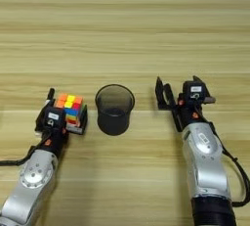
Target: Move the objects on the table
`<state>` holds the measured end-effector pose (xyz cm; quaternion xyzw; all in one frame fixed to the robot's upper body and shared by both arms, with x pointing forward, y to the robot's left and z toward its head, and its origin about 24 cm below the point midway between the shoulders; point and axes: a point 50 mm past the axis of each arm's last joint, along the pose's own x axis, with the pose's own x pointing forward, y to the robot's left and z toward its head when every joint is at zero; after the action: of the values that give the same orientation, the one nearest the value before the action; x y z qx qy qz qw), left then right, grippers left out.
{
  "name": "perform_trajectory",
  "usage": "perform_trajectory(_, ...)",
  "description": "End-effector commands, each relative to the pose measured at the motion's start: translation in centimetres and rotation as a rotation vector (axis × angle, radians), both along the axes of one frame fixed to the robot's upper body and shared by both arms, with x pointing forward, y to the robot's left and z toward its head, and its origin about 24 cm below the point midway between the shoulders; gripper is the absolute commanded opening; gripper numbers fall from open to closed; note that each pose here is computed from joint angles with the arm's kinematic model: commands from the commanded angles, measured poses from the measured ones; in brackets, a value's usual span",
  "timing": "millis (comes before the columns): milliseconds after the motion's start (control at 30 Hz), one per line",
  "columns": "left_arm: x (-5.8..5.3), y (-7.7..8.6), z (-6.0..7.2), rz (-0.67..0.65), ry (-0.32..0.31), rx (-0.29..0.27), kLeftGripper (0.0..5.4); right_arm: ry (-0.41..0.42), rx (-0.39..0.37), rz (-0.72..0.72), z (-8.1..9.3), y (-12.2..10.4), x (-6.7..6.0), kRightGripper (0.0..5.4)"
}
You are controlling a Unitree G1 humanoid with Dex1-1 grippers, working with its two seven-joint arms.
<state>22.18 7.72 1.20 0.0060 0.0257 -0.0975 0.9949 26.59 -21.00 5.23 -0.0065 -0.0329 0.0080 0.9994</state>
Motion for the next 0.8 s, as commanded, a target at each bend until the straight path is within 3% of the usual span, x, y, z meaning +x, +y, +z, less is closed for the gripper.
perform_trajectory(33,0.2,-0.8,0.9,-0.001,-0.029,-0.054,5.37,-0.014,-0.003,0.006,0.3,0.1,0.2,5.4)
perform_trajectory(367,0.8,0.6,2.8,0.026,-0.127,-0.066,5.37,-0.014,-0.003,0.007,0.3,0.1,0.2,5.4)
perform_trajectory(800,1.7,6.0,4.8,0.205,-0.212,-0.022,5.37,-0.033,-0.013,0.004,0.7,-0.1,-0.1,5.4)
